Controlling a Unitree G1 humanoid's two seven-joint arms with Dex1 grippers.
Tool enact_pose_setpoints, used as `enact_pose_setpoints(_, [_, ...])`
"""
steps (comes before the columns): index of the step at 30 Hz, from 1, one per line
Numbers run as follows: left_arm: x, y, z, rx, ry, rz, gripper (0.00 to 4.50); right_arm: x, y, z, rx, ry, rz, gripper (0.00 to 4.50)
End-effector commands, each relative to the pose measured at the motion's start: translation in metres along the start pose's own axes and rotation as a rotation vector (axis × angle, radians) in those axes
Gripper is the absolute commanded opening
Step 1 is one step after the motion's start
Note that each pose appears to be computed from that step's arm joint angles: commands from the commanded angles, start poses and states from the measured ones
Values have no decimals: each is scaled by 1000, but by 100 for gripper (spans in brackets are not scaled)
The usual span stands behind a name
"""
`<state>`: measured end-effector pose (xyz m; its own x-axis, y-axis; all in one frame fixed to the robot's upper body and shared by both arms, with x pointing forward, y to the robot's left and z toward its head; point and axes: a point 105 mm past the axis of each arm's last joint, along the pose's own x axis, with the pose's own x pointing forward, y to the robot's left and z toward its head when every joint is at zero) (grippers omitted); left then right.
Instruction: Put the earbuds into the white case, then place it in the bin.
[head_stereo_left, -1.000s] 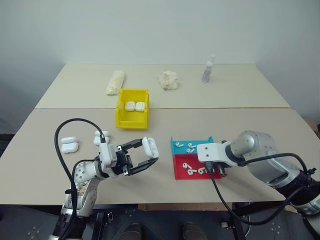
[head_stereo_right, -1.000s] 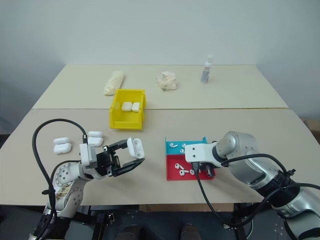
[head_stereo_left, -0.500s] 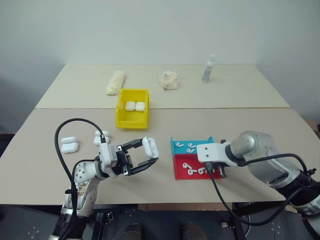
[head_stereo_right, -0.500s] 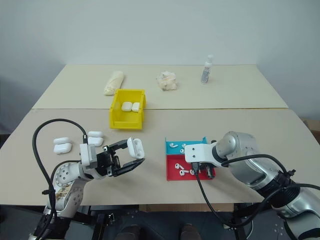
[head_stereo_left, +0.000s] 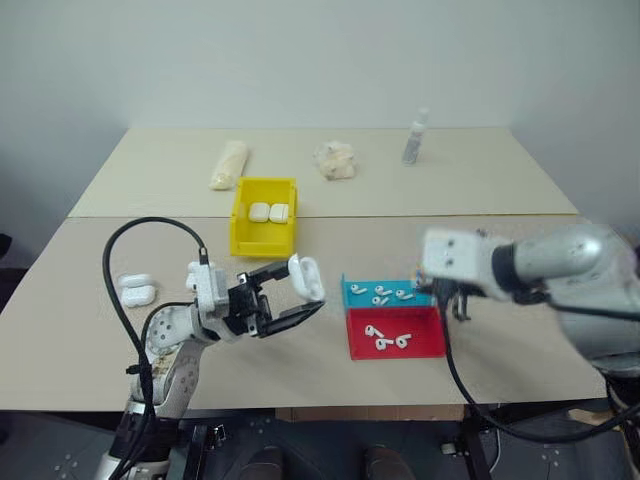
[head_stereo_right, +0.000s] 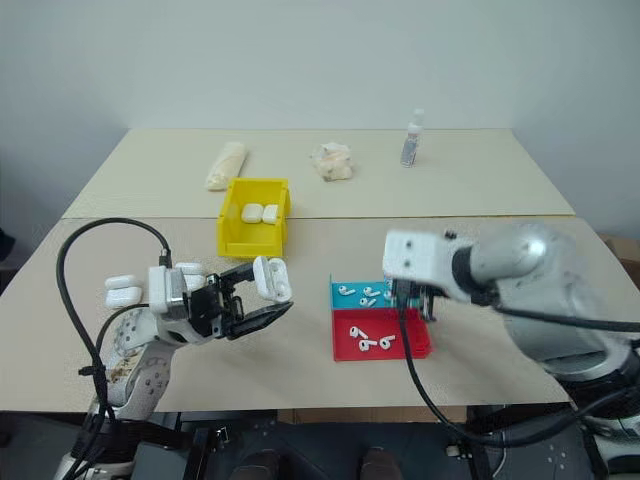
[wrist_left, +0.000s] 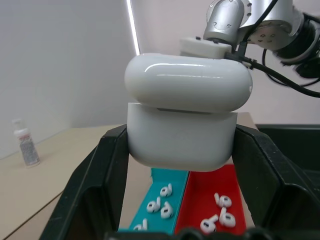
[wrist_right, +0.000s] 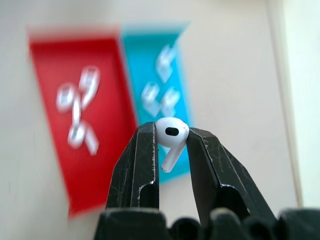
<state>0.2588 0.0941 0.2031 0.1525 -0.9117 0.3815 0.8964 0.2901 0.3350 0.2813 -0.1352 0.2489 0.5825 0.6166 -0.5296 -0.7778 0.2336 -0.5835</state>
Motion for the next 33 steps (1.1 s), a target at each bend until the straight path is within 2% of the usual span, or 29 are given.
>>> enact_pose_setpoints(1, [12, -4, 20, -22, -74, -41, 279, -31, -14, 30, -40, -257, -130, 82])
enact_pose_setpoints(4, [19, -5, 32, -55, -138, -65, 279, -49, -11, 55, -59, -548, -140, 82])
enact_pose_setpoints(7, [23, -11, 38, -65, -139, -118, 279, -61, -3, 78, -53, -840, -76, 82])
enact_pose_setpoints(13, [26, -14, 38, -77, -162, -157, 279, -55, 7, 92, -50, -1125, 72, 82])
enact_pose_setpoints(16, [28, -16, 35, -82, -166, -171, 279, -43, 11, 95, -61, -1175, 124, 82])
enact_pose_setpoints(22, [30, -19, 32, -76, -170, -190, 279, -21, 13, 95, -75, -1175, 201, 82])
enact_pose_setpoints(33, [27, -19, 29, -75, -124, -189, 279, -10, 19, 95, -94, -1194, 219, 82])
